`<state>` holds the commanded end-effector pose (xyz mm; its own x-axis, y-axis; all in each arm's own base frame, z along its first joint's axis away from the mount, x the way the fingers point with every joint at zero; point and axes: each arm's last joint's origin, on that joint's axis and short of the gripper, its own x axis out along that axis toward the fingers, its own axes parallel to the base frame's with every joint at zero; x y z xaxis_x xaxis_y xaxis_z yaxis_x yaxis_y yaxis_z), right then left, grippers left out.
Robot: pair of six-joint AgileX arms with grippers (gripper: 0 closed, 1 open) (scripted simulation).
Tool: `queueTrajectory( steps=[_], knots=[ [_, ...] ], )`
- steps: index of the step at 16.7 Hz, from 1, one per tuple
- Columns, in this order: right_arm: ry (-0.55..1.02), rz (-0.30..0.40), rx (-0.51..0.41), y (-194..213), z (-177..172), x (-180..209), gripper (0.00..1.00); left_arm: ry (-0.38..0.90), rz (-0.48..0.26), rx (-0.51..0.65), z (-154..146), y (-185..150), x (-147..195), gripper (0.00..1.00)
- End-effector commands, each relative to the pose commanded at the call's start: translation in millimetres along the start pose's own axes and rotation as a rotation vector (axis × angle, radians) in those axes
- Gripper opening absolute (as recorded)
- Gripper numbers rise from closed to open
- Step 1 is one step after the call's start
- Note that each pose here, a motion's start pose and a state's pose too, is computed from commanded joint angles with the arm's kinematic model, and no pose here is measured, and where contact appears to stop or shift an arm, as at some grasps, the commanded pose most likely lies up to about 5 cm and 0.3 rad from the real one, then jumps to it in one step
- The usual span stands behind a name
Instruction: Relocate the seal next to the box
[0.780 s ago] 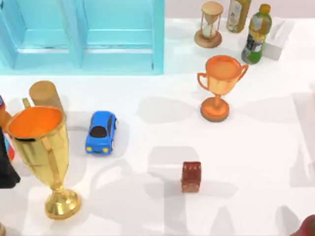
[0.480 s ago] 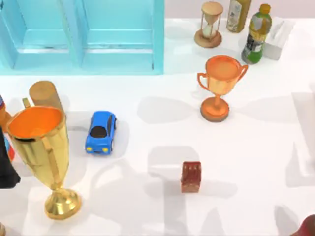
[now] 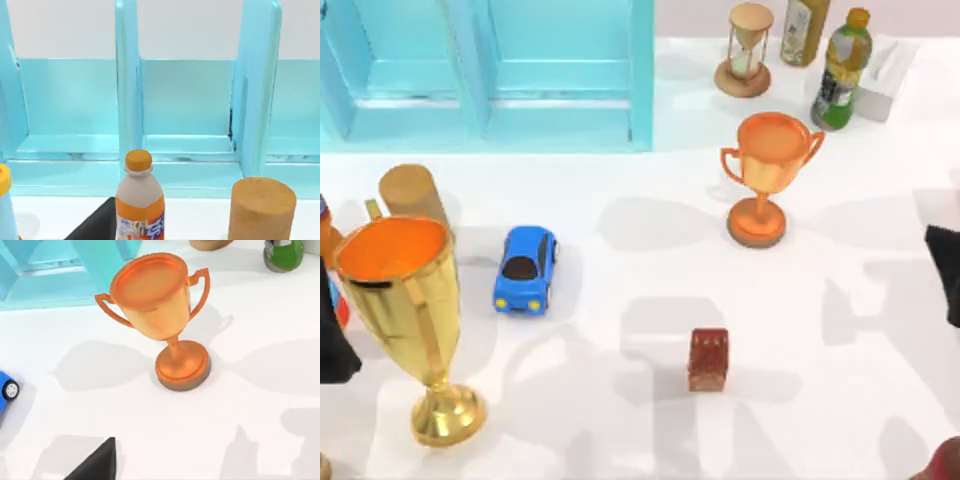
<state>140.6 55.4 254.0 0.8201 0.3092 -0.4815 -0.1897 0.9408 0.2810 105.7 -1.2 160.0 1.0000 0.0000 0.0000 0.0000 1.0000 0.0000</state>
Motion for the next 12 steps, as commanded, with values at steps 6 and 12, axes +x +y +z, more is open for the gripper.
queueTrajectory(
  steps=[6,12],
  knots=[
    [0.514,-0.051,0.065,84,46,68,1.0,0.0,0.0,0.0,0,0,0,1.0],
    [0.874,-0.249,0.051,155,31,153,1.0,0.0,0.0,0.0,0,0,0,1.0]
  ],
)
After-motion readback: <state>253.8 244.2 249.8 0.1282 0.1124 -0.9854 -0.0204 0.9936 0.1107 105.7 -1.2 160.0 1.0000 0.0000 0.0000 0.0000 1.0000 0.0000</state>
